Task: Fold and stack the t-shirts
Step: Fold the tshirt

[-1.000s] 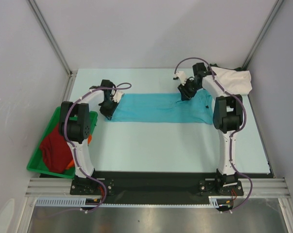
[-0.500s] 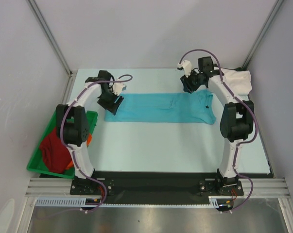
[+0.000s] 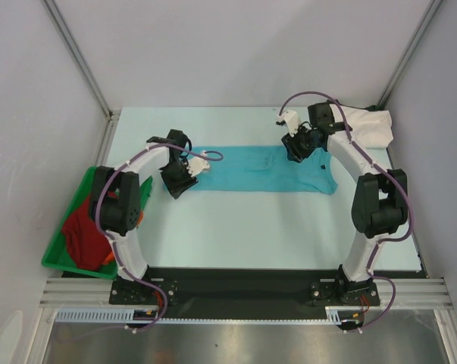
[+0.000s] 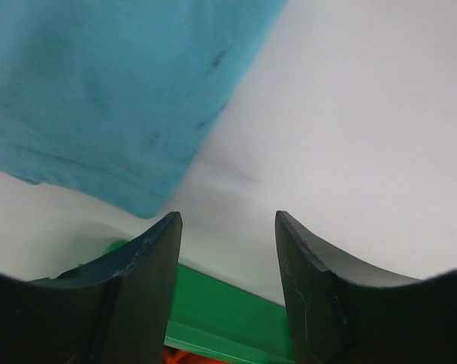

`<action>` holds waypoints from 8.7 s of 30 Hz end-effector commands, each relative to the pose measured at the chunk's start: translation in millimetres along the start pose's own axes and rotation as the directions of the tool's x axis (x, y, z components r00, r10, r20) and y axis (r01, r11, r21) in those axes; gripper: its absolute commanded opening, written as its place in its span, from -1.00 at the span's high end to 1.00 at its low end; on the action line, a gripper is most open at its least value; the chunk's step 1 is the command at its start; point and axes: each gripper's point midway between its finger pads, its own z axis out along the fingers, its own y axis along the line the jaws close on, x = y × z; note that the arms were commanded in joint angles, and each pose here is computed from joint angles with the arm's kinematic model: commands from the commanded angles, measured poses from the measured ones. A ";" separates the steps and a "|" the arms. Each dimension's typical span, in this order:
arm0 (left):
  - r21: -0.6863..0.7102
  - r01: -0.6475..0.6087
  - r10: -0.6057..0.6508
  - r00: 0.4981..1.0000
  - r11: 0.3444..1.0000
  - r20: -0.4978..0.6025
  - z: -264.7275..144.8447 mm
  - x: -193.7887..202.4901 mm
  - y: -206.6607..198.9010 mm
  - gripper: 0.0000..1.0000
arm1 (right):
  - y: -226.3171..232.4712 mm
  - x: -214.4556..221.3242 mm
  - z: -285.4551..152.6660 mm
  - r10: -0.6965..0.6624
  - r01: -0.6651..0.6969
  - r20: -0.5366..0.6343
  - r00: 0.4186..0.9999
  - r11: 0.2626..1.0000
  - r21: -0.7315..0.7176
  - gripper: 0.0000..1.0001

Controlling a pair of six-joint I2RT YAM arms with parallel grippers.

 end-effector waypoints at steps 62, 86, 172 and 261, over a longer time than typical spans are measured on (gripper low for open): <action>0.103 -0.059 0.079 0.977 0.993 -0.198 5.0 66.8 -77.3 0.99 | -120.1 74.2 81.8 0.231 -0.189 -0.157 0.960 0.951 0.245 0.08; 0.204 -0.037 0.087 0.967 0.978 -0.241 1.1 43.1 -119.9 0.99 | -163.3 18.5 162.9 0.214 -0.194 -0.048 0.976 0.942 0.275 0.11; 0.688 -0.344 0.457 0.889 0.638 0.021 15.9 -100.7 -295.3 0.88 | -148.6 59.2 120.4 0.450 -0.442 0.003 0.893 0.874 0.205 -0.08; 0.539 0.685 -0.737 0.656 0.490 -0.164 23.2 -60.2 -251.2 -0.06 | 282.4 163.3 -48.2 0.792 -0.939 -0.530 0.305 0.342 -0.030 -0.11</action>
